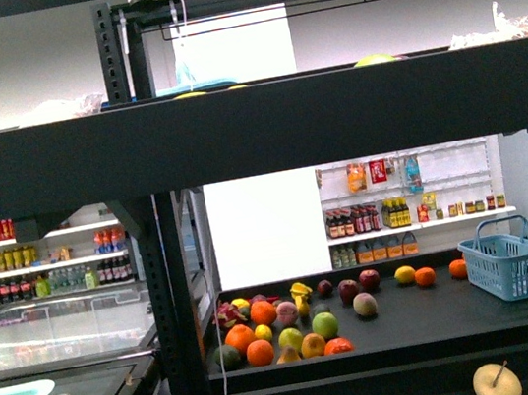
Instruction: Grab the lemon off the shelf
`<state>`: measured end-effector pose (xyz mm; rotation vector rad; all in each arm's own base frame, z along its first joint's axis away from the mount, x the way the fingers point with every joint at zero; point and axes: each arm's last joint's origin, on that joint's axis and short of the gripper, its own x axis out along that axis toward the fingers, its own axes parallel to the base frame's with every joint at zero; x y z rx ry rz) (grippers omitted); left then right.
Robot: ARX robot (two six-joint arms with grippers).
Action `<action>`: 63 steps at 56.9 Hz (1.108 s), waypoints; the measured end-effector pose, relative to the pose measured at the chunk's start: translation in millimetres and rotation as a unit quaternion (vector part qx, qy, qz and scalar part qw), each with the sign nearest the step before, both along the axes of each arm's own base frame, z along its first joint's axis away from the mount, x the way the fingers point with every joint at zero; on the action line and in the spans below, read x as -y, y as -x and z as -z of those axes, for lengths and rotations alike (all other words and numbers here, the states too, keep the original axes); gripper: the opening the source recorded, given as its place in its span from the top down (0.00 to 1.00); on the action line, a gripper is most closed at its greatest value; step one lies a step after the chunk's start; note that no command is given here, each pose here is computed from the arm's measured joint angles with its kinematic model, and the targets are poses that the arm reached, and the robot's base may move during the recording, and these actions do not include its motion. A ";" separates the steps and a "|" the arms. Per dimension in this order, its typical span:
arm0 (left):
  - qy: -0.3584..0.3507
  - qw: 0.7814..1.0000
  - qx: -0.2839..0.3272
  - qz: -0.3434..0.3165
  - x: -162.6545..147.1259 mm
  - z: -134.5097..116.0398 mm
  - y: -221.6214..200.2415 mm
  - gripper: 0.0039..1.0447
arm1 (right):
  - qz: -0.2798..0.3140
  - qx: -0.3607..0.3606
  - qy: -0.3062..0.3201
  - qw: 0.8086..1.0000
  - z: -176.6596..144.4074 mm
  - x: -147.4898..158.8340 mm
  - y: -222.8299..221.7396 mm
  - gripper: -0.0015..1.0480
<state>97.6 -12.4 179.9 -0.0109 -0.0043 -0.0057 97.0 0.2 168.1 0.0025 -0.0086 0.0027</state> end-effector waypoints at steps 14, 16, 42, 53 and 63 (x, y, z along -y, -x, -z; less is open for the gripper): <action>-0.002 1.000 -0.001 -0.002 -12.0 12.8 0.2 0.98 | 0.000 0.000 0.000 1.000 -0.1 0.0 0.0 0.07; -0.002 1.000 0.001 -0.002 -12.1 12.5 0.4 0.98 | 0.000 0.000 0.000 1.000 0.0 0.0 0.0 0.07; -0.002 1.000 0.001 -0.002 -12.0 12.4 0.4 0.60 | 0.000 0.000 0.000 1.000 0.0 0.0 0.0 0.07; -0.002 1.000 0.001 -0.002 -12.0 12.4 0.4 0.14 | 0.000 0.000 0.000 1.000 0.0 0.0 0.0 0.07; -0.002 1.000 0.001 -0.002 -12.0 12.4 0.4 0.08 | 0.000 0.000 0.000 1.000 0.0 0.0 0.0 0.07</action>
